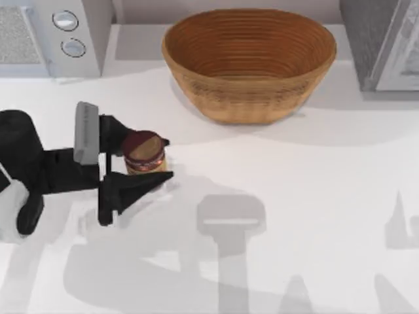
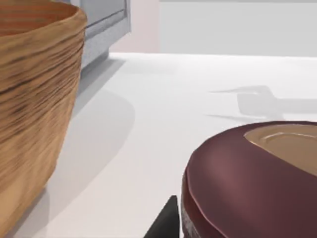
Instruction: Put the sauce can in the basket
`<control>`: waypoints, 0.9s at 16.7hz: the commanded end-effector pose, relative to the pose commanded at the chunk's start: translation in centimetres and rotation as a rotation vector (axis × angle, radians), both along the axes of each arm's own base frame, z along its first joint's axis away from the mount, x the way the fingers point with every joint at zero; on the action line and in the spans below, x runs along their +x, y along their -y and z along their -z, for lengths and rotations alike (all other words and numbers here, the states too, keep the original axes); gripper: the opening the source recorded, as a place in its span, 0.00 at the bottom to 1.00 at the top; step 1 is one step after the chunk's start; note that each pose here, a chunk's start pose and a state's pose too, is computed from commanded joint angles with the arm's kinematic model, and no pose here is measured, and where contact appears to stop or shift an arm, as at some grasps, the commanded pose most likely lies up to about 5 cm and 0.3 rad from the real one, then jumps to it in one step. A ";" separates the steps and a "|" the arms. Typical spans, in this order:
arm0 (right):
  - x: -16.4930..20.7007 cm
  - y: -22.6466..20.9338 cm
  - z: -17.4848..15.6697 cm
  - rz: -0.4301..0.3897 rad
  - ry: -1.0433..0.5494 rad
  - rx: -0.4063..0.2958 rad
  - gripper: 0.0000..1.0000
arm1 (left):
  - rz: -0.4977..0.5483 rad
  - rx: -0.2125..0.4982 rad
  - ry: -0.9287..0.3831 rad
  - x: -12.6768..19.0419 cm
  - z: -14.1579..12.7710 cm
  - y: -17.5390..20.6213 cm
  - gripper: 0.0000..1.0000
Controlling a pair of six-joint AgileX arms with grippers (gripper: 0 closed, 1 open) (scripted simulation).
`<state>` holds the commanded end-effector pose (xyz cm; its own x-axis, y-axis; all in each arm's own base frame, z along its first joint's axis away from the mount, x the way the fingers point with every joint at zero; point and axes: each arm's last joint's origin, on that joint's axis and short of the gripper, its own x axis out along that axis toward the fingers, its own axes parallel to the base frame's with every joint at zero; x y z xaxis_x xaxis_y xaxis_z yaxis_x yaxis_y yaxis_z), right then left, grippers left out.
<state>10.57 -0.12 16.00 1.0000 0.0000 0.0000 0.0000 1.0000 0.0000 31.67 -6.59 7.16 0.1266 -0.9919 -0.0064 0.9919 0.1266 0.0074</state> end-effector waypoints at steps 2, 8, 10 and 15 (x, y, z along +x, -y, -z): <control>0.0 0.0 0.0 0.000 0.000 0.000 1.00 | 0.000 -0.002 0.009 -2.0 -1.9 -1.8 0.00; 0.0 0.0 0.0 0.000 0.000 0.000 1.00 | 0.003 -0.008 -0.006 -6.0 -3.4 -4.2 0.00; 0.0 0.0 0.0 0.000 0.000 0.000 1.00 | 0.003 -0.008 -0.006 -6.0 -3.4 -4.2 0.00; 0.0 0.0 0.0 0.000 0.000 0.000 1.00 | -0.024 0.000 -0.007 -4.6 -3.7 -3.3 0.00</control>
